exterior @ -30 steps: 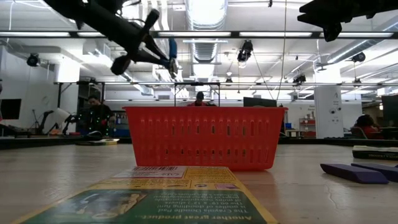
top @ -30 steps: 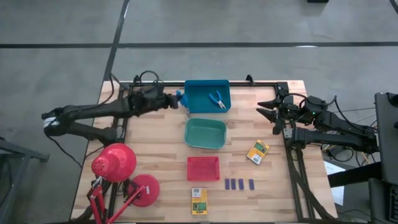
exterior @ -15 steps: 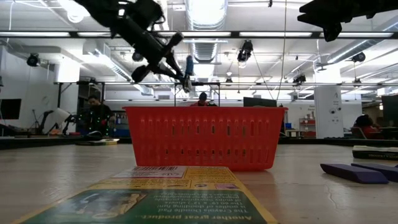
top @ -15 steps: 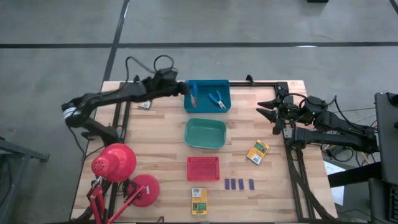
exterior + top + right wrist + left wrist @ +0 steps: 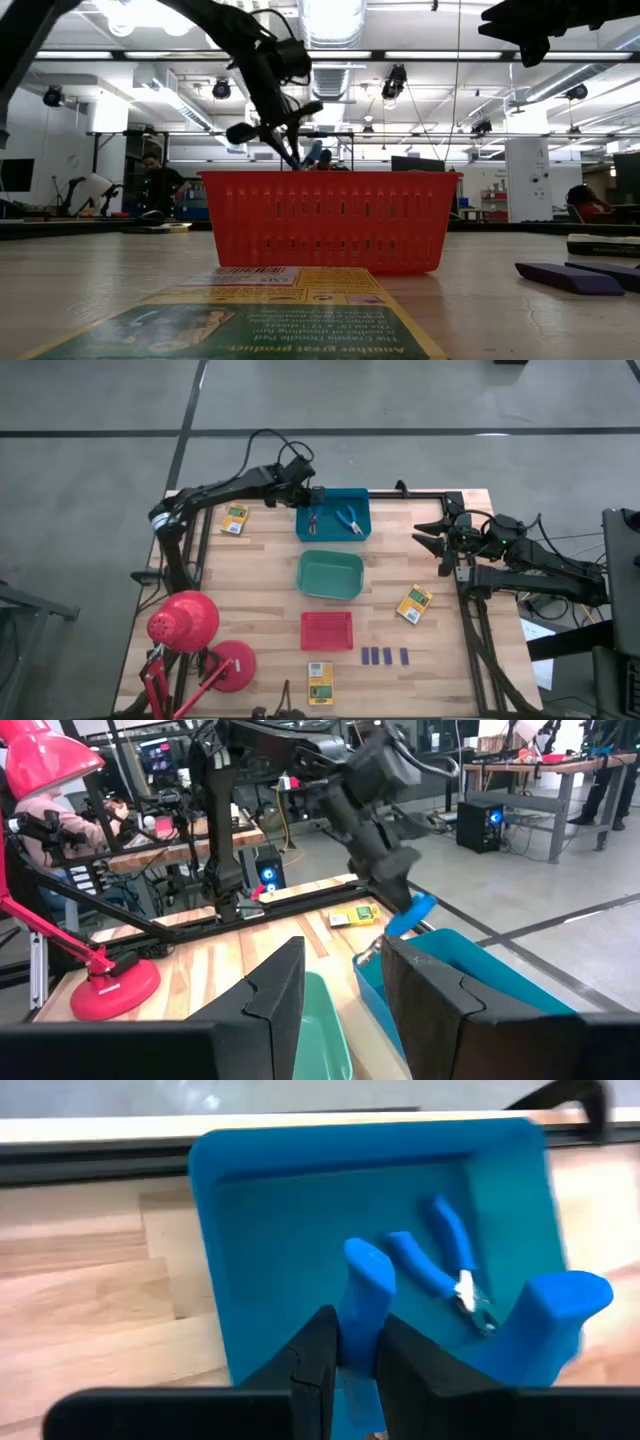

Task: Pick & Place School Supplies
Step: Put the blue hole puncher into the blue bin

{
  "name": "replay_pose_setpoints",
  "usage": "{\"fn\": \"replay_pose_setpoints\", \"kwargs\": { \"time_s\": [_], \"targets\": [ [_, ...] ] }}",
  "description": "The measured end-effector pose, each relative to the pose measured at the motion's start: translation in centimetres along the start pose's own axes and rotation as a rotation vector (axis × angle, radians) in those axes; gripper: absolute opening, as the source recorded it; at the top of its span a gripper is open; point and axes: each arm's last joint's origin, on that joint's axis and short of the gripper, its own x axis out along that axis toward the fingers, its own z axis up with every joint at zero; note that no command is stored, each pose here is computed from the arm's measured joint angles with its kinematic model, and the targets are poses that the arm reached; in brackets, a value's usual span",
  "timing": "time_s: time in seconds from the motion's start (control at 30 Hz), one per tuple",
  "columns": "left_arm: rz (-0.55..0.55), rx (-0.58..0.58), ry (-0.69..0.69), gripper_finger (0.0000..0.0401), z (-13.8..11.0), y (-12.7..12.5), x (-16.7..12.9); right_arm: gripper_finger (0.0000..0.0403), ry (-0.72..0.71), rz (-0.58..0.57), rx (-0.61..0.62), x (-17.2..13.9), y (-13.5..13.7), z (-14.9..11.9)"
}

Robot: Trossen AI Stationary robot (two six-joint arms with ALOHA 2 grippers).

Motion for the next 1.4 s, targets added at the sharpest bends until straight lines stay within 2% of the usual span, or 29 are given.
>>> {"fn": "replay_pose_setpoints", "kwargs": {
  "time_s": [0.2,0.73,1.1,1.27,1.4],
  "targets": [
    [0.03,-0.008,0.02,0.0055,0.0,0.2,2.2,0.0128,0.001,0.0,0.0,0.0,0.0,0.0],
    [0.067,-0.123,0.045,0.0055,-1.4,2.5,5.0,0.0128,0.0,0.0,0.0,0.0,0.0,0.0],
    [-0.002,-0.136,-0.006,0.0055,0.1,2.1,2.9,0.0128,0.001,0.0,0.0,0.0,0.0,0.0],
    [0.018,-0.144,-0.022,0.0055,0.4,2.3,2.8,0.0128,0.0,0.0,0.0,0.0,0.0,0.0],
    [0.055,-0.171,-0.018,0.0055,0.4,3.0,3.8,0.0128,0.0,0.0,0.0,0.0,0.0,0.0]
  ]
}}
